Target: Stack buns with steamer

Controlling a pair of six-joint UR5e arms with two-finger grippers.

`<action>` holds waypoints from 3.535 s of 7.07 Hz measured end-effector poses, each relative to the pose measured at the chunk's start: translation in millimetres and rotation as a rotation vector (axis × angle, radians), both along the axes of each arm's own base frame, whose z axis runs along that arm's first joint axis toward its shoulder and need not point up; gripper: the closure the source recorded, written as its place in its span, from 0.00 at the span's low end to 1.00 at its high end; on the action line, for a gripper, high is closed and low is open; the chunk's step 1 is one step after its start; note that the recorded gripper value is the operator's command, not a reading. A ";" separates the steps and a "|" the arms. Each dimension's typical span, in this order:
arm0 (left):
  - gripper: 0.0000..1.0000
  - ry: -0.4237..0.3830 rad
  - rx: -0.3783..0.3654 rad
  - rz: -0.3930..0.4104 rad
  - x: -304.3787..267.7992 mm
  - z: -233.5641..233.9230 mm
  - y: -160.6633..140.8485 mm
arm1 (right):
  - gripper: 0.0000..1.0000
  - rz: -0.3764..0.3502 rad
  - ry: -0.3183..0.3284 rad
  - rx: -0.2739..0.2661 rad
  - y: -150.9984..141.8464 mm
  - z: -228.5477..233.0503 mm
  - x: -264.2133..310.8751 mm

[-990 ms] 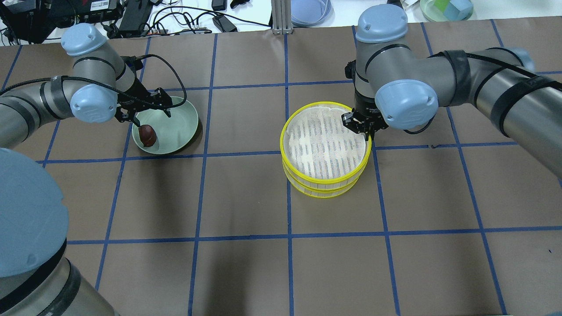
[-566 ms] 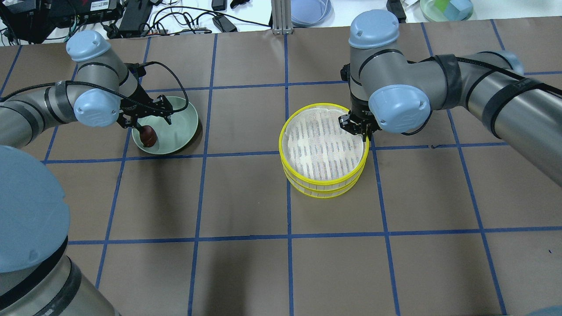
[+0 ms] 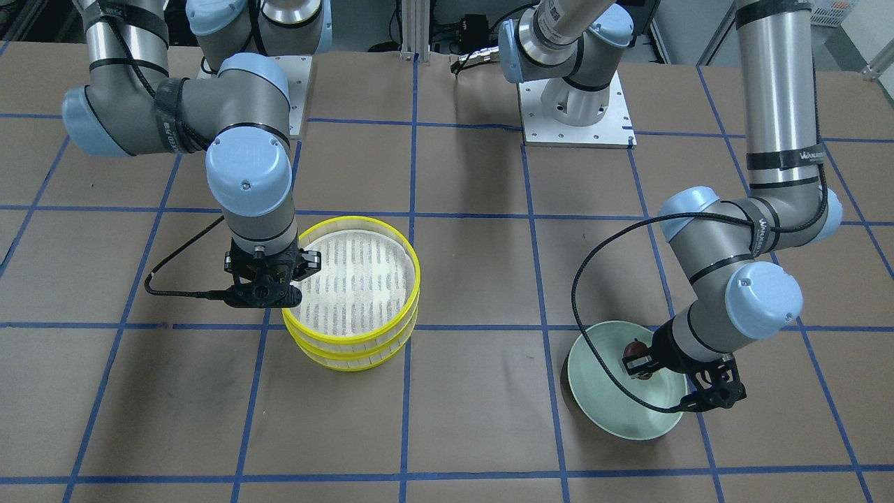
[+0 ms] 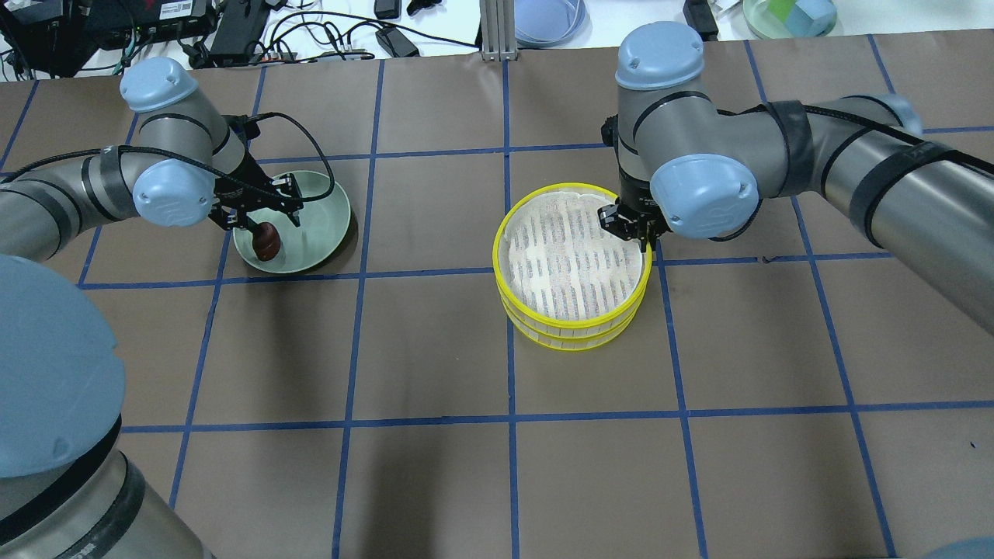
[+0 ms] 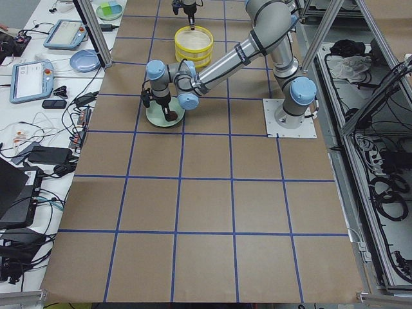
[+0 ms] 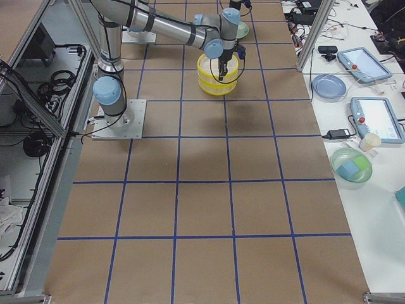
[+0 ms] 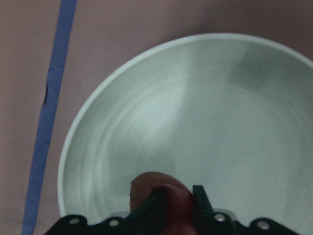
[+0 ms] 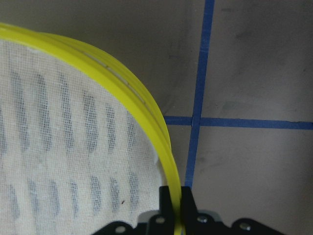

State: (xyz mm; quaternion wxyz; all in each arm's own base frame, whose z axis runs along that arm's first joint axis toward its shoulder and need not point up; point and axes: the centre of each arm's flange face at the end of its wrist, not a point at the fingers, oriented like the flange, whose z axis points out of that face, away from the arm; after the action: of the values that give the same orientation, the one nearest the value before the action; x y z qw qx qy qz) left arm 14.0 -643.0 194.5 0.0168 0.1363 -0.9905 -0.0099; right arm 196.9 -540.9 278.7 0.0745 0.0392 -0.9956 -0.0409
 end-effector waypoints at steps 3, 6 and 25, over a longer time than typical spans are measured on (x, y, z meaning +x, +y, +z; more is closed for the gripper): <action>1.00 -0.004 -0.020 0.001 0.9 6.8 -4.1 | 0.94 -0.006 -0.005 -0.020 -3.5 0.7 -3.2; 1.00 -0.018 -0.074 0.002 -2.0 45.3 -9.0 | 0.01 -0.010 -0.004 -0.019 -3.0 -0.1 -5.1; 0.00 0.136 -0.121 0.249 -412.4 132.7 122.9 | 0.00 -0.162 -0.116 -0.128 35.0 270.9 -62.5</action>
State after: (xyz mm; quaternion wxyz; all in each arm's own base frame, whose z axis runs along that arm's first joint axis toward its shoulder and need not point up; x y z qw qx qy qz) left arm -398.4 -520.1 327.1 0.0933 0.2556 -0.9613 0.0428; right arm 134.4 -505.9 549.6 0.0155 -0.0437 -0.9987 0.0191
